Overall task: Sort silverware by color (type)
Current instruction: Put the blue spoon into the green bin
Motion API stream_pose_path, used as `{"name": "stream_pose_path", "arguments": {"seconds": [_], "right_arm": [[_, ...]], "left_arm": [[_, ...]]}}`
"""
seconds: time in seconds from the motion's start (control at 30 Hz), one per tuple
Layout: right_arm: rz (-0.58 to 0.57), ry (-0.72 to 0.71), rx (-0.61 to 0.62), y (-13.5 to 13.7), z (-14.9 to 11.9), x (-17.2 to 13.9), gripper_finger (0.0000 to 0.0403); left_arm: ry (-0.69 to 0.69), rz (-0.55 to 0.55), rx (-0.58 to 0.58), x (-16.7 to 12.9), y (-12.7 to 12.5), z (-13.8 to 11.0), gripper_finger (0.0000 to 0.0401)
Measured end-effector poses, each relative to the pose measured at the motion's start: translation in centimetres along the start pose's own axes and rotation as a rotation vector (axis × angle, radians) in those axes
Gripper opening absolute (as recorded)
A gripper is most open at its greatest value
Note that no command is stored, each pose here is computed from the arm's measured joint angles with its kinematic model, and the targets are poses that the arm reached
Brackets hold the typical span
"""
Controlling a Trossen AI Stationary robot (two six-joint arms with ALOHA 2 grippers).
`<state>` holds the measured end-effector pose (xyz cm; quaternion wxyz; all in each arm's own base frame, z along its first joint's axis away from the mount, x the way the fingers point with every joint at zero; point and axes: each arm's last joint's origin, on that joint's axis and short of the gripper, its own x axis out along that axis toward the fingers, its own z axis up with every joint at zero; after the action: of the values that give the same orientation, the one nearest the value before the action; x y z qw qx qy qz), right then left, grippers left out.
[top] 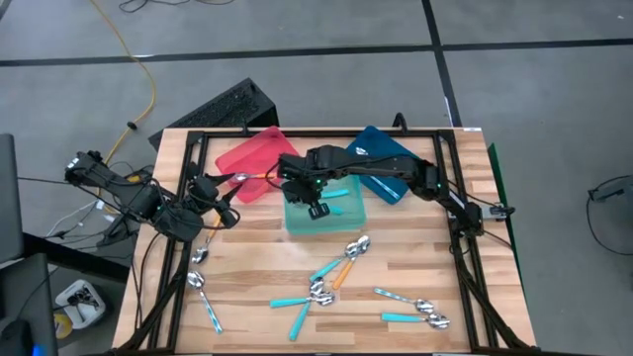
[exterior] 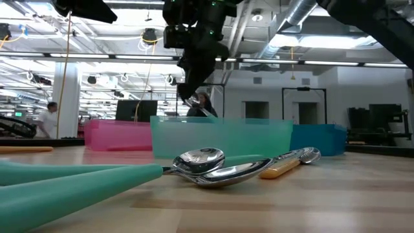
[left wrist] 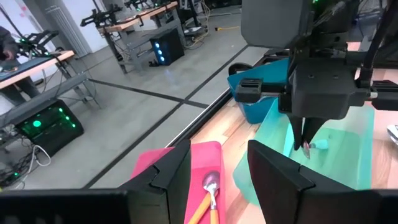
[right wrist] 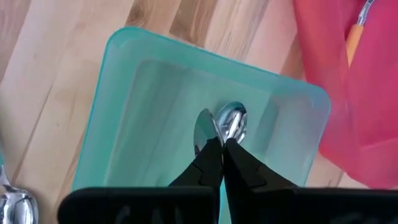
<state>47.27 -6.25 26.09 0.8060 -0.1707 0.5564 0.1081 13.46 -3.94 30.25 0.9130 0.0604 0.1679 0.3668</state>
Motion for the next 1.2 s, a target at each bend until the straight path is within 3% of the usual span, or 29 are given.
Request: {"name": "stream_pose_path", "arguments": {"seconds": [0.5, 0.97, 1.2], "right_arm": [[0.005, 0.01, 0.063, -0.3, 0.2, 3.9, 0.0047], [-0.02, -0.038, 0.108, -1.1, 0.4, 4.1, 0.0044], [-0.009, -0.02, 0.122, -0.9, -0.3, 5.8, 0.0044]], "left_arm": [[0.019, 0.008, -0.001, 0.0, 0.2, -0.4, 0.0143], [0.02, 0.01, -0.018, 0.0, 0.2, -0.4, 0.0143], [0.023, 0.006, -0.022, 0.0, 0.2, -0.4, 0.0143]]}}
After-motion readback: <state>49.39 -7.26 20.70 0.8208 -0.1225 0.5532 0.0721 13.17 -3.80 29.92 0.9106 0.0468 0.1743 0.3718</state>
